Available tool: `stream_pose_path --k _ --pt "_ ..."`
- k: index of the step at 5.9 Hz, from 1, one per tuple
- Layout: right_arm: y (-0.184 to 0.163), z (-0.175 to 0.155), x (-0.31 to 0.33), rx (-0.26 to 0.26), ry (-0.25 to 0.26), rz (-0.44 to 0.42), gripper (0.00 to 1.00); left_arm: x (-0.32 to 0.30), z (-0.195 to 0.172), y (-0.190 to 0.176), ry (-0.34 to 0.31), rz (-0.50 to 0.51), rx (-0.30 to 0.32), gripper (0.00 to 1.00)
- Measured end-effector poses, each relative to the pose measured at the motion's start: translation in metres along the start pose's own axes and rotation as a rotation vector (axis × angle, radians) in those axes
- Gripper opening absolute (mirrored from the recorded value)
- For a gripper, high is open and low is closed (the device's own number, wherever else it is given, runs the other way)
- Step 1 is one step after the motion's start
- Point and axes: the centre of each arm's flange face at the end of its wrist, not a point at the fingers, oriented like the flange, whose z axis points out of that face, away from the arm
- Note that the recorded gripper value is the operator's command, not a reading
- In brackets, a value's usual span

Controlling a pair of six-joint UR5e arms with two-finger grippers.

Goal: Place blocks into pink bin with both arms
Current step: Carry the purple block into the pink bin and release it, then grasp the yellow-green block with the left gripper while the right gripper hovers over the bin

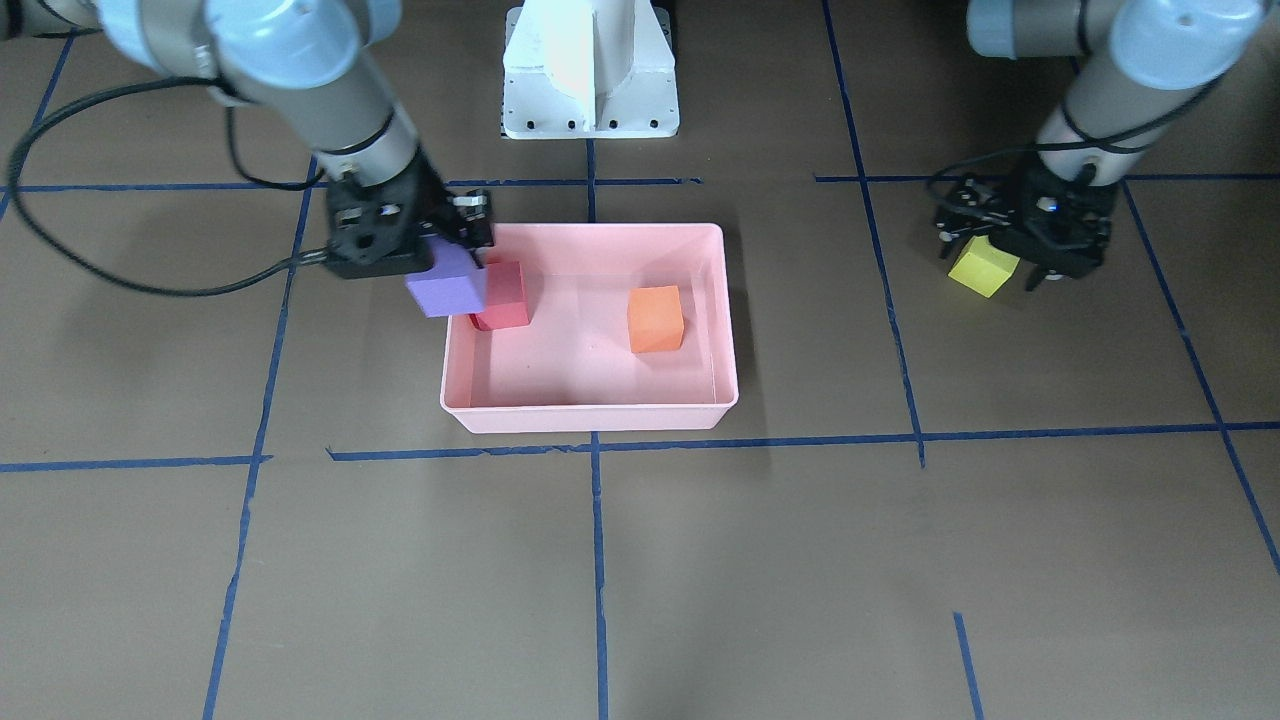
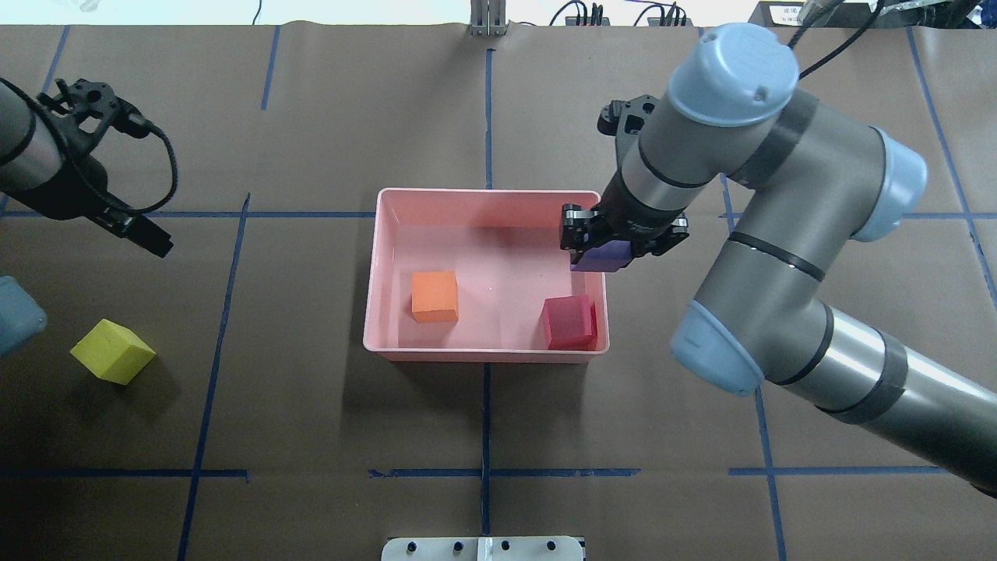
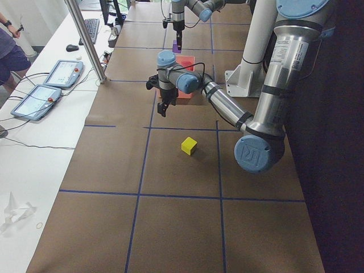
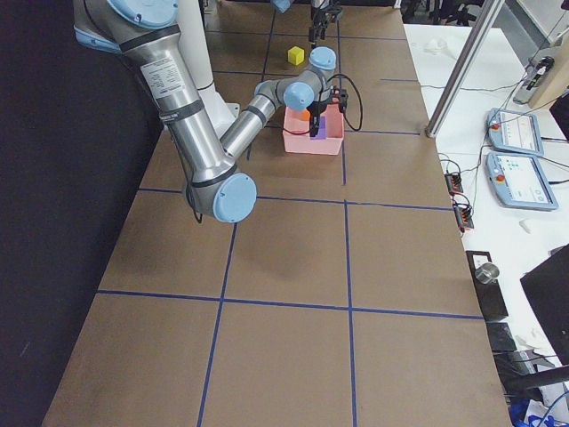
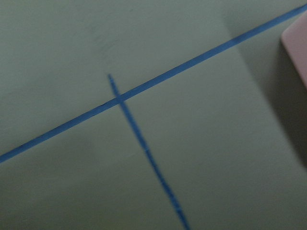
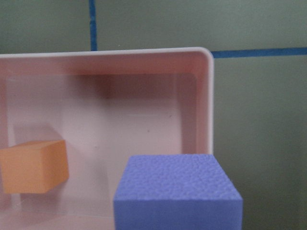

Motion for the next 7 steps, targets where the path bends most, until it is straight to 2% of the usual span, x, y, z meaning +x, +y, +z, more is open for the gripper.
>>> stream_pose_path --k 2,3,5,7 --pt "0.041 0.038 -0.069 0.036 0.056 0.023 1.00 -0.037 0.011 0.051 0.020 0.036 0.033 1.00" --pt "0.050 0.046 -0.079 0.046 0.067 0.005 1.00 -0.044 0.017 0.068 0.024 0.047 0.045 1.00" --pt "0.047 0.046 -0.076 0.048 0.072 -0.039 1.00 -0.045 0.029 0.084 0.027 0.068 0.039 1.00" --pt "0.042 0.047 -0.065 0.045 0.079 -0.041 1.00 -0.034 0.050 0.101 0.033 0.106 0.022 1.00"
